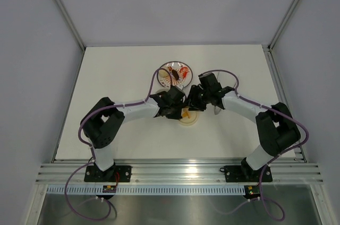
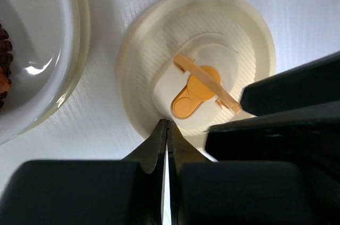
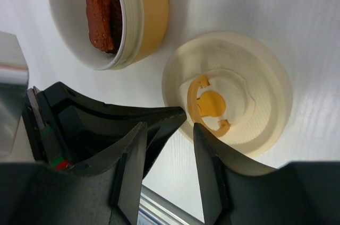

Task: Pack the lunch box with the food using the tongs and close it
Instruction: Pick up the box lid from the center of the board.

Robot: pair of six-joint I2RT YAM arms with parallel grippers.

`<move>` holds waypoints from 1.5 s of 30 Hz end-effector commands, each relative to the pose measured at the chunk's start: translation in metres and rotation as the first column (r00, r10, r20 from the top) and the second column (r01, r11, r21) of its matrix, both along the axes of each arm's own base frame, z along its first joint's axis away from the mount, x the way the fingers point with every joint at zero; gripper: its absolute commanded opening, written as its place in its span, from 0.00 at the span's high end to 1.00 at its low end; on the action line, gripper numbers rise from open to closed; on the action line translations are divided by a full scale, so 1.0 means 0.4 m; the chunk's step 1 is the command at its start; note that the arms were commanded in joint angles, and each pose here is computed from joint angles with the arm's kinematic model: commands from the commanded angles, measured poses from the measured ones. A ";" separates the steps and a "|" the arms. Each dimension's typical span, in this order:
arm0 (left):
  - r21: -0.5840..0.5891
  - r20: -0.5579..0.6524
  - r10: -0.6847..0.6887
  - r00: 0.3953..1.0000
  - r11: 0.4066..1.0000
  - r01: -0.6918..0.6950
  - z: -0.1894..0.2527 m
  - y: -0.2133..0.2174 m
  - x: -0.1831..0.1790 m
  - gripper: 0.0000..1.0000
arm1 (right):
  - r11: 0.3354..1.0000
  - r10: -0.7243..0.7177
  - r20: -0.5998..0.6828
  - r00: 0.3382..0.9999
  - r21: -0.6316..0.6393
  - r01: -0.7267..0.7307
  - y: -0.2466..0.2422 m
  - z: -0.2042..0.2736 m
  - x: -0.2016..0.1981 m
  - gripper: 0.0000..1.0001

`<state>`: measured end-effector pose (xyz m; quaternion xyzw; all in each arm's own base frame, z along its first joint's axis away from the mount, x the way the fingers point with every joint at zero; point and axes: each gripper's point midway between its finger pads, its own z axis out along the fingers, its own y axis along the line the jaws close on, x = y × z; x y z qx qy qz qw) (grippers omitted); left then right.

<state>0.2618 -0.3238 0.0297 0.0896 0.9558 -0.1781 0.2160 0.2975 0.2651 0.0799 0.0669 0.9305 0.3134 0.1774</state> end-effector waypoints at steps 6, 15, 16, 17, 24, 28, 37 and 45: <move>0.014 0.051 0.032 0.998 0.999 -0.033 0.083 0.044 -0.013 1.00 | 0.966 -0.148 0.186 0.971 -0.181 0.182 -0.149 0.116 0.025 0.45; 0.045 0.105 0.151 0.983 0.987 -0.157 0.177 0.021 -0.015 0.44 | 0.897 -0.307 0.259 0.916 -0.243 0.369 -0.354 0.164 0.017 0.32; 0.025 0.101 0.177 0.979 0.983 -0.181 0.185 0.007 -0.012 0.34 | 0.890 -0.317 0.261 0.912 -0.249 0.381 -0.372 0.165 0.017 0.32; 0.026 0.098 0.186 0.978 0.982 -0.190 0.185 -0.001 -0.018 0.18 | 0.887 -0.322 0.263 0.909 -0.252 0.387 -0.382 0.167 0.010 0.32; 0.048 0.078 0.366 0.927 0.928 -0.370 0.149 -0.019 0.000 0.20 | 0.889 -0.324 0.265 0.908 -0.244 0.388 -0.395 0.173 -0.005 0.30; 0.062 0.097 0.428 0.898 0.898 -0.435 0.127 -0.027 0.020 0.32 | 0.901 -0.306 0.258 0.917 -0.232 0.366 -0.385 0.172 -0.014 0.29; 0.126 0.128 0.437 0.890 0.883 -0.452 0.089 -0.049 0.053 0.44 | 0.910 -0.291 0.259 0.921 -0.222 0.350 -0.381 0.179 -0.028 0.29; 0.135 0.118 0.403 0.908 0.899 -0.417 0.065 -0.070 0.056 0.64 | 0.912 -0.286 0.242 0.927 -0.227 0.341 -0.380 0.166 -0.035 0.30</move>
